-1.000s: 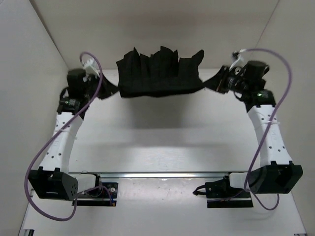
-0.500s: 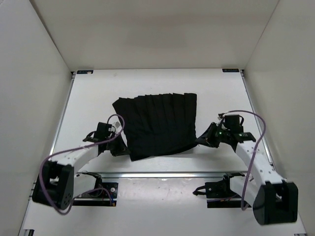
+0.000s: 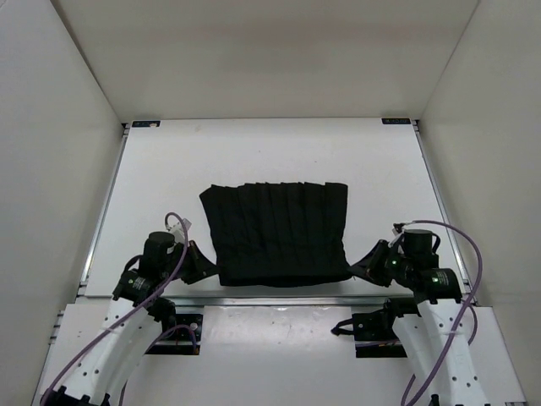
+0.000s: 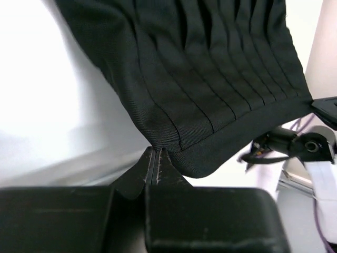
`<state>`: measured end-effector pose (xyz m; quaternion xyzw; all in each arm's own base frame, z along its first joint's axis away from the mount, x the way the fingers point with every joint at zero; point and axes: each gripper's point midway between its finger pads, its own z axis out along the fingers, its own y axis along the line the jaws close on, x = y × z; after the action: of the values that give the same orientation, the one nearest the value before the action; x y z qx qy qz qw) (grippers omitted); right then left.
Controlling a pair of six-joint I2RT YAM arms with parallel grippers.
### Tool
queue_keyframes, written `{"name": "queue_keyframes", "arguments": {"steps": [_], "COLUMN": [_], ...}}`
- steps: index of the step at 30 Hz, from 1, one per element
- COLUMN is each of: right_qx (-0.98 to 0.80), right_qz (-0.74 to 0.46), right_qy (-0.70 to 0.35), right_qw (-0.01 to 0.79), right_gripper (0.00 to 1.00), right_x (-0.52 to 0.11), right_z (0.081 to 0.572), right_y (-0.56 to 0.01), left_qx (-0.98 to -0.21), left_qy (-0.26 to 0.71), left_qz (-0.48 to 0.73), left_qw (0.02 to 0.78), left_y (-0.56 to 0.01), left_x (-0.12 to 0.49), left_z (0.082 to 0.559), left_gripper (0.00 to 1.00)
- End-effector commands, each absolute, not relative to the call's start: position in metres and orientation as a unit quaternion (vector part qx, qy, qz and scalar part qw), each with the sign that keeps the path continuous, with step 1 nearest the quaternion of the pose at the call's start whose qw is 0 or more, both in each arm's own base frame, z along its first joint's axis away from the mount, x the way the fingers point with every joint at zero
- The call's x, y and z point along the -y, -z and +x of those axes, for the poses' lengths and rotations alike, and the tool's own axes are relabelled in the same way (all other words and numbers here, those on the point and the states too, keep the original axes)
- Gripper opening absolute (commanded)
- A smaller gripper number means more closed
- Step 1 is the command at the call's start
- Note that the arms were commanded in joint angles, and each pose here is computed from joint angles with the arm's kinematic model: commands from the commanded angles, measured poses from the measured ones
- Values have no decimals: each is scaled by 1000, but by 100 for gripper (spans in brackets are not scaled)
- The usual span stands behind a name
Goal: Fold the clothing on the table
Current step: Fold the skirt
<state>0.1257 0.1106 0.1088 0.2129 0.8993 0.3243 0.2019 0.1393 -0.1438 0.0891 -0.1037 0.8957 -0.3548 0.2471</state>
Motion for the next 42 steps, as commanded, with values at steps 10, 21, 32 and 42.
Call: {"name": "queue_keyframes", "arguments": {"steps": [10, 21, 32, 42], "right_qx": [-904, -886, -885, -862], "right_qz": [144, 144, 105, 108], "right_qy": [-279, -335, -350, -344], "right_qw": [291, 287, 289, 355], "right_gripper": [0, 0, 14, 60], "right_x": [-102, -111, -115, -98], "right_z": [142, 218, 354, 400], "right_y": [-184, -157, -170, -184], "left_qx": [-895, -888, -856, -789], "left_qy": [331, 328, 386, 477], "left_qz": [-115, -101, -168, -159], "left_qw": [275, 306, 300, 354], "left_y": [-143, -157, -137, -197], "left_x": [134, 136, 136, 141], "left_z": [158, 251, 356, 413], "left_gripper": [0, 0, 11, 58]}}
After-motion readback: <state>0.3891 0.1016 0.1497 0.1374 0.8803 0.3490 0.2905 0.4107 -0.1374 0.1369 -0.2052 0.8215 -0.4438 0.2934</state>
